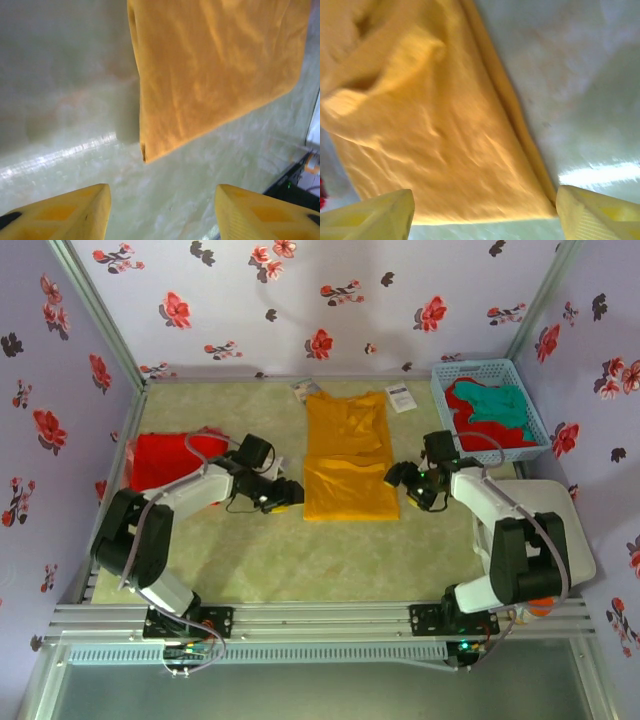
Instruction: Fold and stack the t-shirts
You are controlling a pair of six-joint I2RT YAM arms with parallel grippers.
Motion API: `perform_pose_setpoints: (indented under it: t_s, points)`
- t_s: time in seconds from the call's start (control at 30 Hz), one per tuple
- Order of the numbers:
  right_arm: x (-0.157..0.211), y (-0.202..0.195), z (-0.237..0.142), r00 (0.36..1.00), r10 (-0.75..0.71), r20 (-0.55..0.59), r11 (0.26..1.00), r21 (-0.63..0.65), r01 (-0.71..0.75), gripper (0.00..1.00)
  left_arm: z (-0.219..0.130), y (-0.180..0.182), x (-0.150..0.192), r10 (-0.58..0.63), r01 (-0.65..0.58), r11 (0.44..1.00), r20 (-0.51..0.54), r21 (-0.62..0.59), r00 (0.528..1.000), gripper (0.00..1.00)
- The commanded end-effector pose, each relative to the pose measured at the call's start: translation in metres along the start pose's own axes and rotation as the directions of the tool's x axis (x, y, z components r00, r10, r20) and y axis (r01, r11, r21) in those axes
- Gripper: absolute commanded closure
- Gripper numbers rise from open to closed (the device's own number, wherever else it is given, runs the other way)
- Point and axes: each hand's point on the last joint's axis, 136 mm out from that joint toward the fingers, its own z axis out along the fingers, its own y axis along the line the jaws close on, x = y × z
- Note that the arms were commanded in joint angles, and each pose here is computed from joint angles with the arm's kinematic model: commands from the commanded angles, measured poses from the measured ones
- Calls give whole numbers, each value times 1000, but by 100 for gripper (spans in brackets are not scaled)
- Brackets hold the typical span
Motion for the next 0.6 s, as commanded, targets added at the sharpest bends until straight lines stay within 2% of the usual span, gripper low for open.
perform_pose_setpoints:
  t_s: [0.0, 0.13, 0.3, 0.57]
  points:
    - [24, -28, -1, 999, -35, -22, 994, 104, 37, 30, 7, -8, 12, -19, 19, 999, -3, 31, 1000, 43]
    - [32, -42, 8, 999, -41, -31, 989, 138, 45, 35, 25, -4, 12, -42, 42, 998, -11, 35, 999, 44]
    - [33, -31, 20, 995, -82, -56, 989, 122, 88, 45, 44, -4, 2, -48, 49, 999, -35, 23, 998, 47]
    - [32, -29, 34, 992, -104, -77, 984, 135, 114, 51, 57, -2, -3, -61, 61, 998, -58, 8, 997, 51]
